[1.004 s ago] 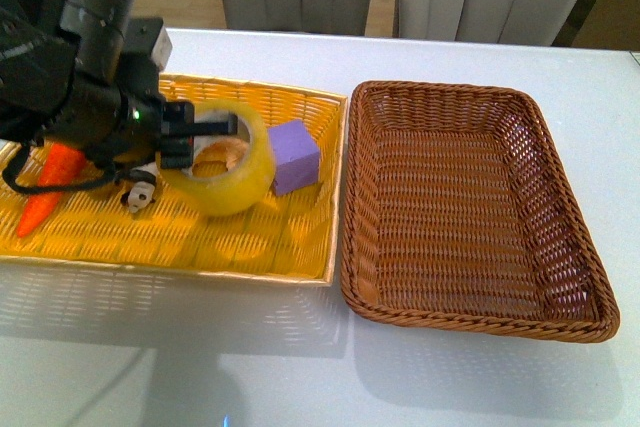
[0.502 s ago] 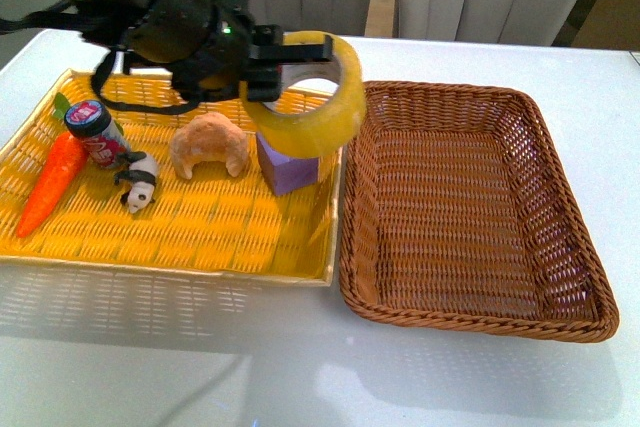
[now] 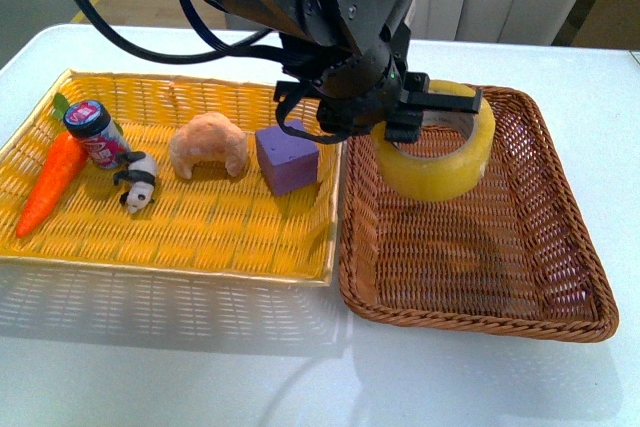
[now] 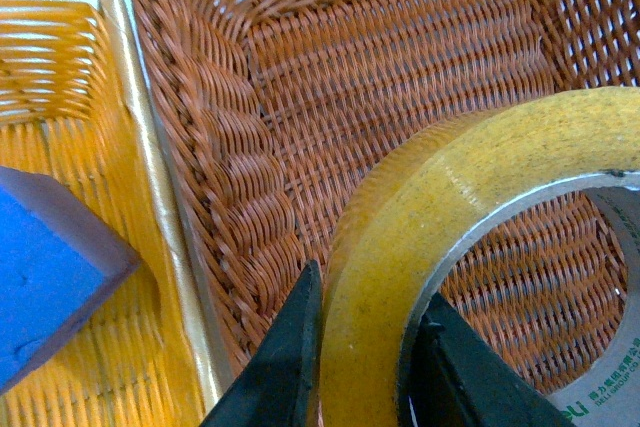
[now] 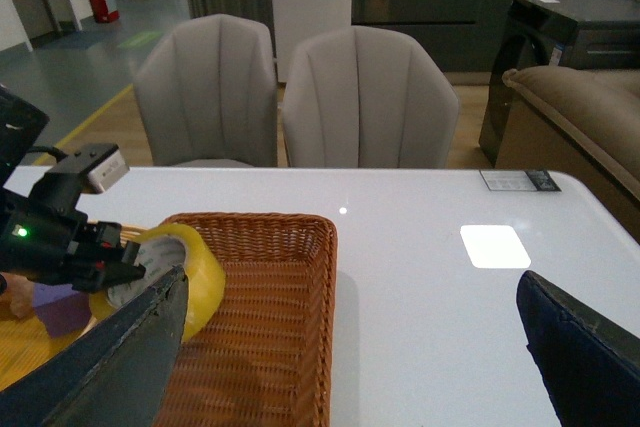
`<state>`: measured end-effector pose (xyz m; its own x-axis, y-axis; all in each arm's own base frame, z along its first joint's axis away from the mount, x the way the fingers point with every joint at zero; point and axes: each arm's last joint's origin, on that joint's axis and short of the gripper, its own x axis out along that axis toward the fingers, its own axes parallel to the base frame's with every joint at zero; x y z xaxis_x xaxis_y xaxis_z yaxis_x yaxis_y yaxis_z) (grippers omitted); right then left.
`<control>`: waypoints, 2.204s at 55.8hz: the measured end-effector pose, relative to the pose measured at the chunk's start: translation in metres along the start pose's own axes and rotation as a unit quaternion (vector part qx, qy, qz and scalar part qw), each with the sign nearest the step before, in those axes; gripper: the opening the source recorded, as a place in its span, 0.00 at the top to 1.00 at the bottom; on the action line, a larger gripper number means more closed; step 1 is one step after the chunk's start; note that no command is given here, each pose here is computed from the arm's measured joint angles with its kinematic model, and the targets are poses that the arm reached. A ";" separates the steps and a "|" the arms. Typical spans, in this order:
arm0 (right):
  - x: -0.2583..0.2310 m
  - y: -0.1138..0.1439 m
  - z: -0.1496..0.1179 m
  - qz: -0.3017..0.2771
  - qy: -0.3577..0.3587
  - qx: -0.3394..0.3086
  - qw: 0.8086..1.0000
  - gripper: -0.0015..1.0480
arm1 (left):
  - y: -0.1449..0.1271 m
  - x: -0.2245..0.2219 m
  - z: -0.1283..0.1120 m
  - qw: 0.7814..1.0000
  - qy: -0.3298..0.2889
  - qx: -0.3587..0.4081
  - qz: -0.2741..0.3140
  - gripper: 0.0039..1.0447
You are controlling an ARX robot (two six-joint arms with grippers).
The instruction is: Move tape to another basket
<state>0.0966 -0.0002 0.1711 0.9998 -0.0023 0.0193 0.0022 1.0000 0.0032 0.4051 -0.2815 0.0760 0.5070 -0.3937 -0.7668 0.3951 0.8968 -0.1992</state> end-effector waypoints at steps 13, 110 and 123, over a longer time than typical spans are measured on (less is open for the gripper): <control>0.000 0.000 0.000 0.000 0.000 0.000 1.000 0.09 | -0.009 0.005 -0.002 1.000 0.007 -0.003 -0.013 0.66; 0.000 0.000 0.000 0.000 0.000 0.000 1.000 0.09 | 0.128 -0.290 -0.182 0.872 -0.436 -0.006 0.223 0.99; 0.000 0.000 0.000 0.000 0.000 0.000 1.000 0.09 | 0.133 -0.305 -0.197 0.872 -0.437 -0.004 0.220 0.99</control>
<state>0.0965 -0.0002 0.1711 0.9998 -0.0023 0.0196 0.0022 1.0000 0.0029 0.1525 -0.0030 0.1632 0.9998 -0.0118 -0.0135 0.0117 0.9999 -0.0104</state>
